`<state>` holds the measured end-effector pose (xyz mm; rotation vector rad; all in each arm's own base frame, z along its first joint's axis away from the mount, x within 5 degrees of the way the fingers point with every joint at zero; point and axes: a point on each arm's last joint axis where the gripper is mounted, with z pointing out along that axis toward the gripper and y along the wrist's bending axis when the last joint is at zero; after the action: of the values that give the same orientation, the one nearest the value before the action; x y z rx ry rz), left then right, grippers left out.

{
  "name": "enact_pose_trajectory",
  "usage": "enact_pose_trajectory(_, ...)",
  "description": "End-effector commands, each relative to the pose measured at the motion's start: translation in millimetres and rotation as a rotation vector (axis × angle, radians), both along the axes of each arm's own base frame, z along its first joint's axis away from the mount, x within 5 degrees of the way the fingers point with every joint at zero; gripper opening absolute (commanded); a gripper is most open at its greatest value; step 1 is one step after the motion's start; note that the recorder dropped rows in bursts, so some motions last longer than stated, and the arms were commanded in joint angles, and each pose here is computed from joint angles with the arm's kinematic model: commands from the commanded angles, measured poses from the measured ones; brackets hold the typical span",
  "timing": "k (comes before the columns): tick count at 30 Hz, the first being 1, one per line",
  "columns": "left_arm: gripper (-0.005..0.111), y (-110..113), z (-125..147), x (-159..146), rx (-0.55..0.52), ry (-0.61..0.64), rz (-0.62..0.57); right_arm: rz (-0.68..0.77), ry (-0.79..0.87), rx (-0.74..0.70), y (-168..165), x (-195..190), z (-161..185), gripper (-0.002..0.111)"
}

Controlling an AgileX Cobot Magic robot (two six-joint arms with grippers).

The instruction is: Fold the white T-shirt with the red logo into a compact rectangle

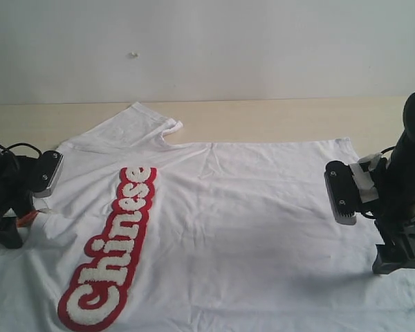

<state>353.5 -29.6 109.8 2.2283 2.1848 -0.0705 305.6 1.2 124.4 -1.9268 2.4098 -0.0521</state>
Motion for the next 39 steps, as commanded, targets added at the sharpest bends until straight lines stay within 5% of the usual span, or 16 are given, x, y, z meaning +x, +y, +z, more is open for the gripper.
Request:
enact_pose_trajectory(1, 0.036, 0.7, -16.2, 0.7, 0.001, 0.001, 0.007, 0.007, 0.041, -0.009, -3.8, 1.2, -12.7, 0.096)
enact_pose_trajectory(6, 0.043, 0.6, -16.2, 0.9, 0.0, -0.001, 0.016, 0.003, 0.116, -0.008, -3.8, -0.3, -36.9, 0.094)
enact_pose_trajectory(16, 0.043, 0.2, -16.2, 0.2, -0.004, 0.008, 0.04, -0.01, 0.106, -0.008, -3.8, 1.8, -43.4, 0.0)
enact_pose_trajectory(21, 0.027, 0.2, -10.8, 0.2, -0.005, -0.002, 0.065, -0.024, 0.065, -0.008, -3.8, 3.2, -30.9, 0.0)
enact_pose_trajectory(23, 0.002, 0.2, 3.2, 0.9, -0.008, -0.041, 0.063, -0.025, 0.014, -0.007, -3.8, 4.3, -15.2, 0.0)
enact_pose_trajectory(24, 0.0, 0.3, 12.1, 1.0, -0.009, -0.066, 0.062, -0.018, -0.016, -0.013, -4.3, 5.7, -9.9, 0.0)
enact_pose_trajectory(31, 0.0, 2.4, 64.1, -2.3, -0.022, -0.213, 0.085, 0.025, -0.085, -0.072, -9.2, 10.1, 41.4, 0.0)
enact_pose_trajectory(39, 0.0, 64.0, 116.6, -19.6, -0.057, -0.32, 0.361, -0.103, -0.212, -0.194, -47.5, 1.4, 101.1, 0.0)
